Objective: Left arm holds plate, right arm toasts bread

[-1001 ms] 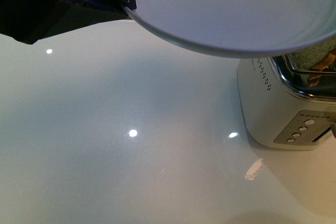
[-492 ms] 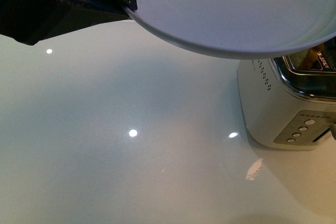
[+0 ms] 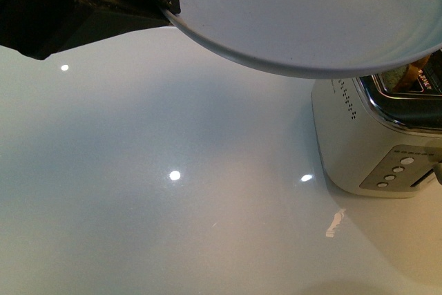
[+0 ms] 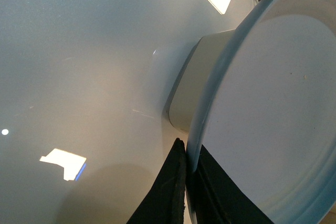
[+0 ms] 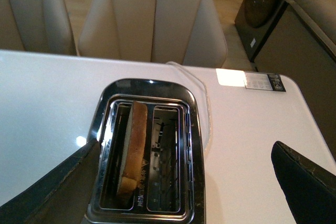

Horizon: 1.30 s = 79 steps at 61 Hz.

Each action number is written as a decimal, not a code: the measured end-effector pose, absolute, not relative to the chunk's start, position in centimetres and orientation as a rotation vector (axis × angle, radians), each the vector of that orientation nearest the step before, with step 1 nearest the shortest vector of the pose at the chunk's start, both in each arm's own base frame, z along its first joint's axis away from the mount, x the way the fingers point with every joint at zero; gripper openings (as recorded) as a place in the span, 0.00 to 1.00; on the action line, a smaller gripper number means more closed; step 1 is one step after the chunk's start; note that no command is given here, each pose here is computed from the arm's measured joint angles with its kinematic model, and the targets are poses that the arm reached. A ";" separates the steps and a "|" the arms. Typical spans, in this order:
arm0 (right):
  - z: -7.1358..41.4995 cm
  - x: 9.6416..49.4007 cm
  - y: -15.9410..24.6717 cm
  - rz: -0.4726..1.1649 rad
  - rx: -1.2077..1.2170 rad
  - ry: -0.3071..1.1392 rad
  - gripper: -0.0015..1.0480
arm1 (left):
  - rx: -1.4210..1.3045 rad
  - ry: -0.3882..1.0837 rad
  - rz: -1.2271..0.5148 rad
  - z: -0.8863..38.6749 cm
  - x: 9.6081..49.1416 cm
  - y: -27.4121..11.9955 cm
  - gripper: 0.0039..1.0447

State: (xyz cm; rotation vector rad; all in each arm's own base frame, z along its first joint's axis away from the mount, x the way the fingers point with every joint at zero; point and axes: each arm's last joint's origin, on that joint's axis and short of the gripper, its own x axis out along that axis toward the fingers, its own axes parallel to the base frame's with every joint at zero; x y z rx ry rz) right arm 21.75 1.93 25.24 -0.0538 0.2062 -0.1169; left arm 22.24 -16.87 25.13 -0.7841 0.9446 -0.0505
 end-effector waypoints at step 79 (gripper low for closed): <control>17.1 12.6 0.0 0.000 -0.007 -0.006 0.02 | -0.786 0.944 -0.053 25.2 22.2 -16.9 0.03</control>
